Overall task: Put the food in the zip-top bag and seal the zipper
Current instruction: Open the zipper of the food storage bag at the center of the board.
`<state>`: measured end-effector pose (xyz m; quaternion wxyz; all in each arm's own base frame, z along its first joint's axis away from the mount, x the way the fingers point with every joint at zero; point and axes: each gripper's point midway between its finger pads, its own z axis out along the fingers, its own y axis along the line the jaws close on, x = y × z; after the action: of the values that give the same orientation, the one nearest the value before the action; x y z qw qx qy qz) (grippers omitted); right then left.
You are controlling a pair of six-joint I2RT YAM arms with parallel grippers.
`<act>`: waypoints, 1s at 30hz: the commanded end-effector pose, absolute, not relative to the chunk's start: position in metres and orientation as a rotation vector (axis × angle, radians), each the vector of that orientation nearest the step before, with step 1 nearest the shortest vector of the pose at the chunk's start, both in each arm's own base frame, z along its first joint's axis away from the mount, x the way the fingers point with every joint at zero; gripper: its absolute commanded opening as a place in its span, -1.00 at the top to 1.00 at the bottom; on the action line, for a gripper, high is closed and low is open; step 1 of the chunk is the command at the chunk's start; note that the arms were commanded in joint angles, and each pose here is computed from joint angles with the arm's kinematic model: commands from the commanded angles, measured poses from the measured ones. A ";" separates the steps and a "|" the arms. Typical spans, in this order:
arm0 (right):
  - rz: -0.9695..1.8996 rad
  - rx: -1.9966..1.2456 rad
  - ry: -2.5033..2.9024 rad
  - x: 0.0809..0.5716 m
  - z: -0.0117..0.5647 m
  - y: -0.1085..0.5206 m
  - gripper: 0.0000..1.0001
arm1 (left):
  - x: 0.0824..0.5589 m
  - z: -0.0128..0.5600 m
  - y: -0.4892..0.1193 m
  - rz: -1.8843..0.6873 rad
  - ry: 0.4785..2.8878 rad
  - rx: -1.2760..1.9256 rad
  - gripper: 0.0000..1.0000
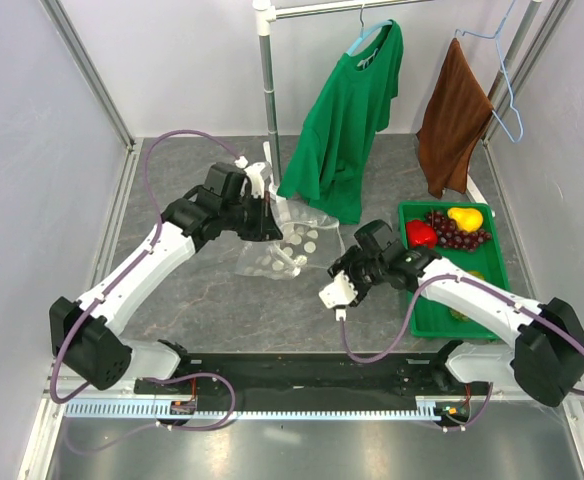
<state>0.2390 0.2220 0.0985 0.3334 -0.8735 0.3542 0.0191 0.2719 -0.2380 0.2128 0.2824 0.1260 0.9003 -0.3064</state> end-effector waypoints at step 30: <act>0.879 -0.419 2.105 0.241 0.265 0.237 -0.78 | 0.227 0.226 -0.242 -1.143 2.558 -0.515 0.96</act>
<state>0.2428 0.2094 0.2567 0.4384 -0.2322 0.8274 0.2632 0.2411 -0.2391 0.2181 0.1828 -0.1202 0.9024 -0.3711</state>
